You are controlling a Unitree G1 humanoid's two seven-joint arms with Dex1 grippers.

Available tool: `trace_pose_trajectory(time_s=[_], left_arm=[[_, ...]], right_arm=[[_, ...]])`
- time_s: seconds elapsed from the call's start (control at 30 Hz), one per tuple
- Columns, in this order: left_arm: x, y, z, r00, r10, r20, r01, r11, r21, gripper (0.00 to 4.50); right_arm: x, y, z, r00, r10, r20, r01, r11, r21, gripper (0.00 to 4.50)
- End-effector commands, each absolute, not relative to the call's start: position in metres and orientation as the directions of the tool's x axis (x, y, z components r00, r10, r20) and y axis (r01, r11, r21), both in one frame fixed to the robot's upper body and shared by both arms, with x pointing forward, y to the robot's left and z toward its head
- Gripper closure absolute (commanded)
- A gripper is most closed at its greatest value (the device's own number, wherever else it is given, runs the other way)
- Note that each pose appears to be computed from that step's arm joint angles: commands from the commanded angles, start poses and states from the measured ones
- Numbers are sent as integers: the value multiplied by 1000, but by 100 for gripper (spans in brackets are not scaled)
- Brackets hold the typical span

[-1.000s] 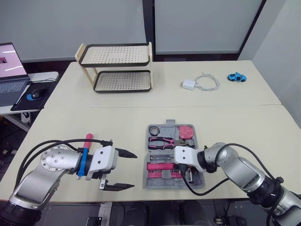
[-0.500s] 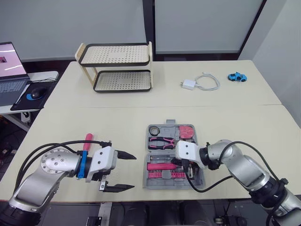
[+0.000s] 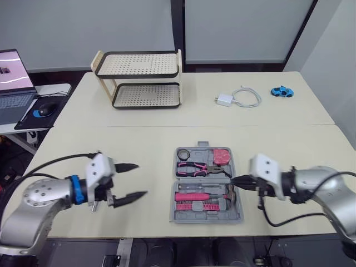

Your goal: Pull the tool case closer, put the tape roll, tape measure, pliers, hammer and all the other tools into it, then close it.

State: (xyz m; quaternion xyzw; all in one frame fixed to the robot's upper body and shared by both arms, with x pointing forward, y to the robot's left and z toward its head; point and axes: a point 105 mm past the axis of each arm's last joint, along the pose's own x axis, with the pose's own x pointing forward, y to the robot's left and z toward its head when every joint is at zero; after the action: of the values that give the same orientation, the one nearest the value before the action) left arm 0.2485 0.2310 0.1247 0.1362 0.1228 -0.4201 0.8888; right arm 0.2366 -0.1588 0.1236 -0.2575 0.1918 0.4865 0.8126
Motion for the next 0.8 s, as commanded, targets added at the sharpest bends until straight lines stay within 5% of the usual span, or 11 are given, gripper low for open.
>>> trace_pose_trajectory(time_s=[0.03,0.23,0.43,0.53,0.8], left_arm=[[258,279,133,808,-528,-262,570,814,117,0],[241,362,112,942,-185,-279,204,978,40,0],[202,413,82,918,-17,-396,9,1000,-23,0],[190,418,72,900,-13,-435,-5,999,-41,0],[179,420,67,888,-34,-458,18,999,-40,0]], right_arm=[[243,-194,144,620,604,-501,-784,499,-369,444],[220,-242,134,680,529,-507,-730,552,-403,444],[210,-275,141,679,515,-522,-723,590,-358,429],[208,-286,142,669,512,-539,-730,589,-348,353],[207,-295,143,638,515,-572,-759,547,-354,58]])
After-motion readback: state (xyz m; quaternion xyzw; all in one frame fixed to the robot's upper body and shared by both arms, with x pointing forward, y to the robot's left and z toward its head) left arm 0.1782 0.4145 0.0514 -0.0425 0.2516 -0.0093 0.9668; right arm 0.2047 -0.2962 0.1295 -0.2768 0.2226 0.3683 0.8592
